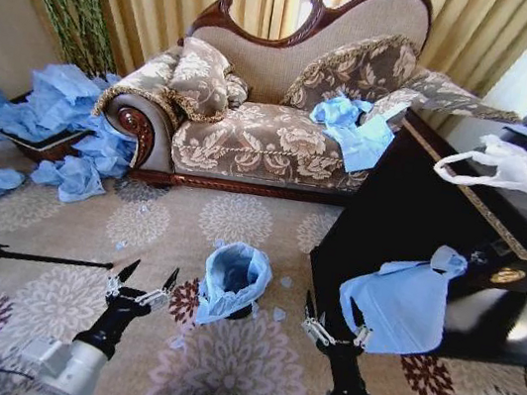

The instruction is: Place a garbage bag over the trash bin.

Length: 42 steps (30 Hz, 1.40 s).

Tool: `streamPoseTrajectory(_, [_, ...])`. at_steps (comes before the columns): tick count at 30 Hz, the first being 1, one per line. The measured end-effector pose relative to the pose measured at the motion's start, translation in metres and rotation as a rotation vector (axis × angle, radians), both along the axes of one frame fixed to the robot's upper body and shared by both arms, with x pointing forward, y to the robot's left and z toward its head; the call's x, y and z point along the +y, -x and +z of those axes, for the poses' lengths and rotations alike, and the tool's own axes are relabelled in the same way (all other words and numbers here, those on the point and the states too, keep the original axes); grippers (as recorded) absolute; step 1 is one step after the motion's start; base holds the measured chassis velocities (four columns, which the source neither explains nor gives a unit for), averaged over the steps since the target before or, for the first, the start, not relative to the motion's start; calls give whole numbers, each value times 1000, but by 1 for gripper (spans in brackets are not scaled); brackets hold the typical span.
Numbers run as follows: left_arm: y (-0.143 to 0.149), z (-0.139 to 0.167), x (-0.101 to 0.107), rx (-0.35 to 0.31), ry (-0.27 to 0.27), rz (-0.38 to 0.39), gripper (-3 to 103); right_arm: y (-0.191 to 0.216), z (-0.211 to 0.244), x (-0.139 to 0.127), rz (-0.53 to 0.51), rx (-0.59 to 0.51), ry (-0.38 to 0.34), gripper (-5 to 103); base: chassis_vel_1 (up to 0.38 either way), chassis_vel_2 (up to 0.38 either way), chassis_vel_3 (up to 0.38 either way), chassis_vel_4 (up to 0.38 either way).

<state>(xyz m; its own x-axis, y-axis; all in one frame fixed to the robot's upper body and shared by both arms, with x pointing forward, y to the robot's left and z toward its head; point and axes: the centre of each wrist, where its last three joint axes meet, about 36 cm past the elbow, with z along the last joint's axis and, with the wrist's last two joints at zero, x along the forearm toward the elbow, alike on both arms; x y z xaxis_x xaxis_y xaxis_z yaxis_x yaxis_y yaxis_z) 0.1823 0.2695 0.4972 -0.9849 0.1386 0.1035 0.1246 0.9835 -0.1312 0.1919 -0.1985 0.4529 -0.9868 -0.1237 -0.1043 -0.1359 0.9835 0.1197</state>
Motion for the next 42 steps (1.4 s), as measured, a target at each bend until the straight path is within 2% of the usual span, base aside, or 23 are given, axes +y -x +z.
streamPoseTrajectory(6, [2,-2,-4,35,6,-16,100,2,3,0,-35,55,10,100,0,0,0,0])
streamPoseTrajectory(10, [0,-1,0,7,3,-11,100,3,5,0,-36,39,17,100,0,0,0,0])
streamPoseTrajectory(14, [-6,3,5,-53,9,-5,100,3,6,2,-7,21,30,100,0,0,0,0])
streamPoseTrajectory(42, [-7,3,6,-61,8,5,100,4,5,3,0,20,36,100,0,0,0,0])
